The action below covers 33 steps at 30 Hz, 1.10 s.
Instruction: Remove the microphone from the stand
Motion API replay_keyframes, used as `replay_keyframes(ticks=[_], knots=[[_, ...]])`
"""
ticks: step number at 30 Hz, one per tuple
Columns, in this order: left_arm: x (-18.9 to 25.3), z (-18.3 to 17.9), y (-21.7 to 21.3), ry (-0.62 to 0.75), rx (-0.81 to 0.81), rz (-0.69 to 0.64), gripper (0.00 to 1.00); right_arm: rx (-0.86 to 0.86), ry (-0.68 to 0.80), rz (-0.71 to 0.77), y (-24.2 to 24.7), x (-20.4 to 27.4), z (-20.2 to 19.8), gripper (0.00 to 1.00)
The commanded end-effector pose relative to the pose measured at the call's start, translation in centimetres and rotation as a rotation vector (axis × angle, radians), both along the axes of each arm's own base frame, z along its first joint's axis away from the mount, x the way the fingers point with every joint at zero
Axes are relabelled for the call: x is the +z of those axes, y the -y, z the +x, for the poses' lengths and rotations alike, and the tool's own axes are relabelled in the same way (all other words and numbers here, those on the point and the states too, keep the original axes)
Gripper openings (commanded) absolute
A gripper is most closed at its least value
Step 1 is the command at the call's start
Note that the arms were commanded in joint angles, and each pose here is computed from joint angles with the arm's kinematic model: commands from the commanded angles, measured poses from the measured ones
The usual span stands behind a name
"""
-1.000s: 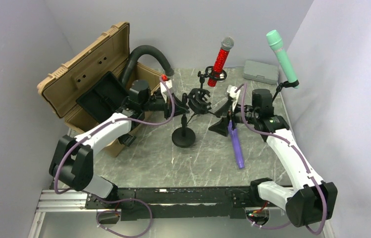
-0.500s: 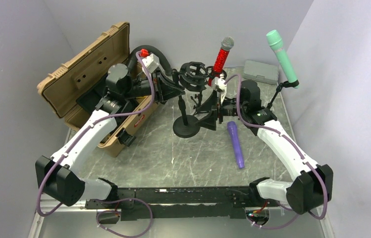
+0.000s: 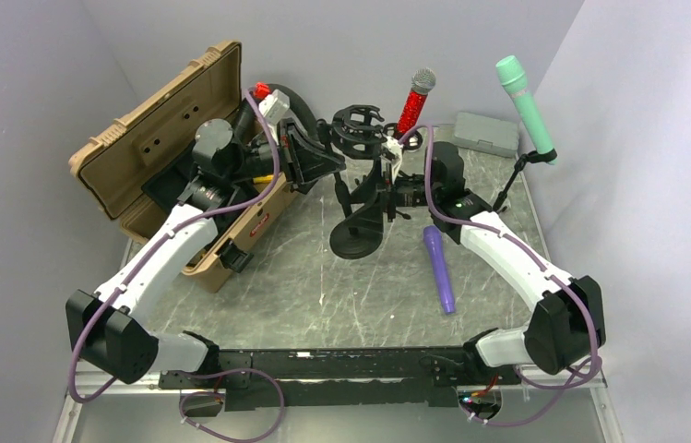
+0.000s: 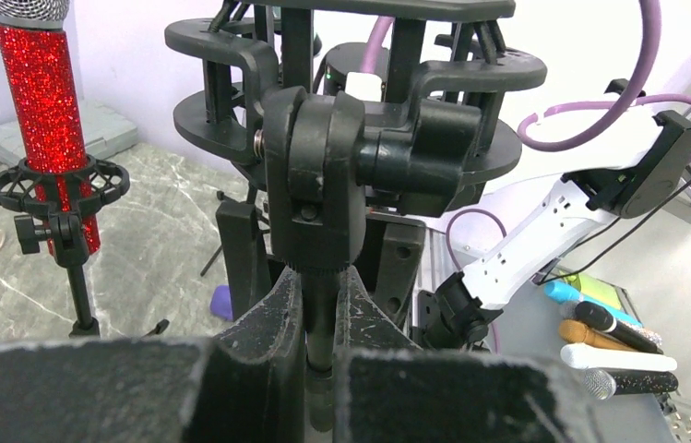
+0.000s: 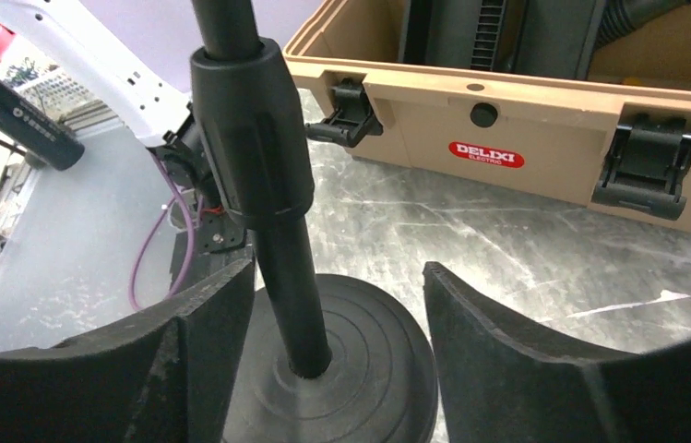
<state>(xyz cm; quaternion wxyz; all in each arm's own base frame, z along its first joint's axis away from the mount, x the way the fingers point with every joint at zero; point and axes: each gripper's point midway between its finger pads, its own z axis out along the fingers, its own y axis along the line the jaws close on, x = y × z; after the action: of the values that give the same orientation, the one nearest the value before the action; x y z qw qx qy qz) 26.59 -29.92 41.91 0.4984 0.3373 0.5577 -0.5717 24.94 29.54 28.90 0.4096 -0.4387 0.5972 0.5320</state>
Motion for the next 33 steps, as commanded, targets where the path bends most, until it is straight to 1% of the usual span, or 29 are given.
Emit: replay_keyframes(ticks=[1,7,9,11,12,13,15,19,20,24,26,30,32,33], knots=[[3.9,-0.8,-0.8,0.095,0.026,-0.097,0.00,0.038,0.032,0.059,-0.4,1.3,-0.5,0.65],[3.3,-0.3,-1.0,0.064,0.042,-0.124,0.00,0.047,0.012,0.064,-0.4,0.6,-0.9,0.41],[3.4,-0.4,-1.0,0.065,0.042,-0.128,0.00,0.054,0.007,0.064,-0.3,0.4,-1.1,0.30],[3.3,-0.4,-1.0,0.061,0.042,-0.128,0.00,0.063,0.011,0.065,-0.3,0.6,-1.3,0.14],[3.2,-0.3,-1.1,0.060,0.046,-0.127,0.00,0.061,0.011,0.066,-0.3,0.7,-1.3,0.08],[3.2,-0.3,-1.1,0.061,0.048,-0.128,0.00,0.059,0.015,0.069,-0.3,0.8,-1.3,0.04],[2.9,-0.3,-1.1,0.059,0.049,-0.124,0.00,0.057,0.018,0.074,-0.3,1.0,-1.4,0.00],[2.2,-0.2,-1.2,0.067,0.056,-0.102,0.00,0.054,0.025,0.083,-0.1,2.0,-1.6,0.00],[1.8,-0.2,-1.2,0.067,0.057,-0.089,0.01,0.054,0.030,0.085,-0.1,2.3,-1.7,0.00],[0.2,0.0,-1.3,0.083,0.068,-0.038,0.28,0.070,0.046,0.104,0.2,3.8,-2.5,0.00],[-0.5,0.0,-1.3,0.095,0.064,-0.012,0.39,0.080,0.053,0.115,0.2,4.5,-2.8,0.00],[-1.4,0.2,-1.5,0.109,0.065,0.025,0.71,0.104,0.071,0.126,0.4,5.8,-3.5,0.00],[-2.0,0.1,-1.7,0.121,0.057,0.045,0.86,0.108,0.085,0.125,0.5,6.3,-3.7,0.00],[-2.2,-0.2,-1.6,0.131,0.040,0.054,0.90,0.110,0.089,0.122,0.5,6.4,-3.7,0.00]])
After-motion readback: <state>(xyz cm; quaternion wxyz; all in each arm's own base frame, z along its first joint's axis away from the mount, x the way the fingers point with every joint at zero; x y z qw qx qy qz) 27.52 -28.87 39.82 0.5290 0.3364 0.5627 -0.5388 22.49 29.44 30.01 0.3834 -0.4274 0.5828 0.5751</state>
